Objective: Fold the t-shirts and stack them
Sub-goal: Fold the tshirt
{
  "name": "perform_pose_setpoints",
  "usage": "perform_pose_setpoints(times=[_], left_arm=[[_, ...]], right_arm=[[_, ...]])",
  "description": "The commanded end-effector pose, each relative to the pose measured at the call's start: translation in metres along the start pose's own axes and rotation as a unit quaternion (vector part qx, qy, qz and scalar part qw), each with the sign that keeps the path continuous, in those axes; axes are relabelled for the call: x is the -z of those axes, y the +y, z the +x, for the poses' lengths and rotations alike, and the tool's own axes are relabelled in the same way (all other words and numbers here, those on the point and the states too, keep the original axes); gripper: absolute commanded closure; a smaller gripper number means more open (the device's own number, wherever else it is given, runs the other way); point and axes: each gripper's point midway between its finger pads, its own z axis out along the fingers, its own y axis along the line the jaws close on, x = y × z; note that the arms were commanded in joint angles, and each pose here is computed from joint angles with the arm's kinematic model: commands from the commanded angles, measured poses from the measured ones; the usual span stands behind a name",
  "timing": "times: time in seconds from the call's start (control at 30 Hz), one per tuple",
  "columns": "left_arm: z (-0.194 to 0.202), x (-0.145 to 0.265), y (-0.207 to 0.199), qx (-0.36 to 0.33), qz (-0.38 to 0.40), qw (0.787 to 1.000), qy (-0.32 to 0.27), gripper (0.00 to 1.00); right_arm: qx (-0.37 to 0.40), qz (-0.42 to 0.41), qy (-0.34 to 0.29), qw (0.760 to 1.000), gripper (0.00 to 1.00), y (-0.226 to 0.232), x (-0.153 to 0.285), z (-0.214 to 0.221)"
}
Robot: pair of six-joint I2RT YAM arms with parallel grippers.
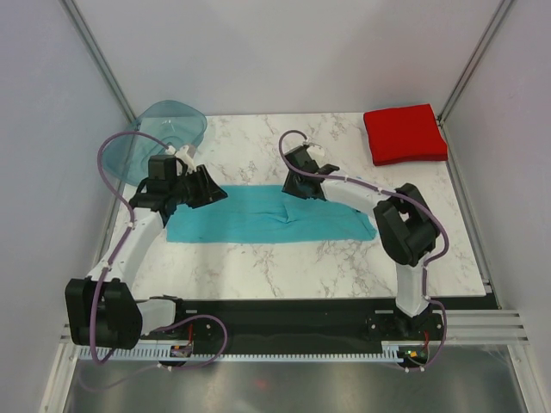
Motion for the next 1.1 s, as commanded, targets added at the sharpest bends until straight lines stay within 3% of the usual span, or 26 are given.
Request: perform_pose_setpoints(times=[0.0,0.17,0.33,0.67,0.83,1.0,1.07], left_arm=[[0.001,-0.012,0.010,-0.013,-0.003,1.000,0.009,0.55],[0.022,-0.036,0.021,0.040,-0.005,0.997,0.067,0.56],[0.045,-0.049,0.064,0.158,-0.093,0.979,0.093,0.59],[0.102,-0.043,0.126,0.279,-0.241,0.924,0.102,0.61],[0.115,-0.027,0.155,0.311,-0.317,0.893,0.077,0.61],[0.102,-0.009,0.149,0.330,-0.330,0.884,0.031,0.60],[0.079,0.000,0.136,0.329,-0.307,0.893,-0.010,0.60]], right_arm=[[-0.004,0.017,-0.050,0.999,0.61,-0.012,0.038,-0.039],[-0.005,0.071,-0.021,0.997,0.75,-0.074,0.031,-0.022],[-0.024,0.116,-0.010,0.993,0.76,-0.134,0.030,-0.014],[-0.016,0.155,-0.005,0.988,0.81,-0.198,0.023,-0.006],[-0.011,0.161,-0.014,0.987,0.80,-0.206,0.029,-0.010],[-0.007,0.156,-0.034,0.987,0.80,-0.202,0.038,-0.023],[-0.013,0.151,-0.039,0.988,0.80,-0.196,0.040,-0.028]])
